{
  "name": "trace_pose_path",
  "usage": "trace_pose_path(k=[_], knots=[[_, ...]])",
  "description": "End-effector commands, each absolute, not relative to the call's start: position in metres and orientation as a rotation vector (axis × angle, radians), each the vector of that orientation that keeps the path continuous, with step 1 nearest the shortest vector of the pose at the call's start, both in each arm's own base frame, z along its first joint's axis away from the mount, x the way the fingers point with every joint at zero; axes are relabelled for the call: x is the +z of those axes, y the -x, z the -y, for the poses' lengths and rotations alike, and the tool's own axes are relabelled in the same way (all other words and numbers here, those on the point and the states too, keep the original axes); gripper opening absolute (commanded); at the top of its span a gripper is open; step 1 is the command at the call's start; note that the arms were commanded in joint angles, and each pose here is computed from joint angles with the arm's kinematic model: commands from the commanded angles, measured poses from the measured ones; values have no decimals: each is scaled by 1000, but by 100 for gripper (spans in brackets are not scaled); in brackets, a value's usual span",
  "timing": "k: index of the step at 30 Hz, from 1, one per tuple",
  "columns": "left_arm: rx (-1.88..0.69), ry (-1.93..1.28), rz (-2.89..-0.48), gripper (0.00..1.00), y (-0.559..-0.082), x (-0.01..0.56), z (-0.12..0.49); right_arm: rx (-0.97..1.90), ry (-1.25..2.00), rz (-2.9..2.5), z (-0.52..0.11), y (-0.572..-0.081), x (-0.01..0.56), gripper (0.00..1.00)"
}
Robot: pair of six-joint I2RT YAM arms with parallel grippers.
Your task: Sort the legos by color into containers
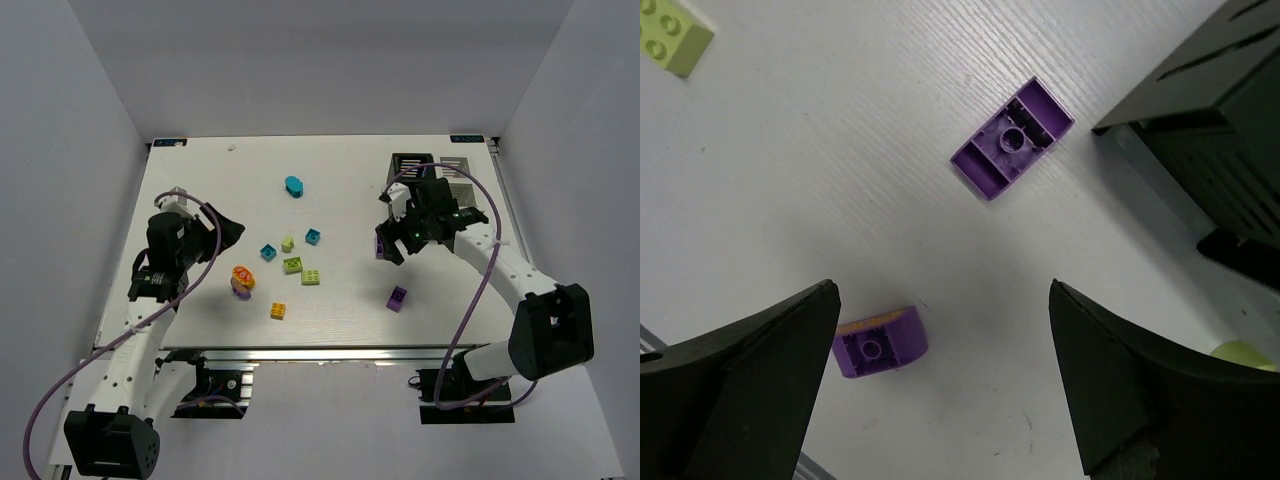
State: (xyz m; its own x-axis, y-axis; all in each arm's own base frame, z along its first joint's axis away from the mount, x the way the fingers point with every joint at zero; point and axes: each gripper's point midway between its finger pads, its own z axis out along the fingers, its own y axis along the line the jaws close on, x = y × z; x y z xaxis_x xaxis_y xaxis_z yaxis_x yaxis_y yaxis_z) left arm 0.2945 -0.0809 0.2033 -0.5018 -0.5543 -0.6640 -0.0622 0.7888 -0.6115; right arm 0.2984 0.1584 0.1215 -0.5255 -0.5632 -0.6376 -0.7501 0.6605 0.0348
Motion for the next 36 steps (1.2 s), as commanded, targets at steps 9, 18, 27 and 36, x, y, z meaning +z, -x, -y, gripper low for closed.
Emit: trace_pose_path(k=[9, 18, 27, 36], knots=[[-696, 521, -1915, 85, -286, 226, 78, 120, 566, -2406, -143, -318, 113, 89], [-682, 632, -1862, 84, -286, 237, 68, 58, 591, -2375, -157, -333, 84, 87], [-702, 674, -1824, 84, -281, 238, 66, 102, 601, -2378, -179, -353, 71, 79], [-697, 634, -1867, 84, -289, 235, 70, 194, 542, -2426, -204, -360, 63, 76]])
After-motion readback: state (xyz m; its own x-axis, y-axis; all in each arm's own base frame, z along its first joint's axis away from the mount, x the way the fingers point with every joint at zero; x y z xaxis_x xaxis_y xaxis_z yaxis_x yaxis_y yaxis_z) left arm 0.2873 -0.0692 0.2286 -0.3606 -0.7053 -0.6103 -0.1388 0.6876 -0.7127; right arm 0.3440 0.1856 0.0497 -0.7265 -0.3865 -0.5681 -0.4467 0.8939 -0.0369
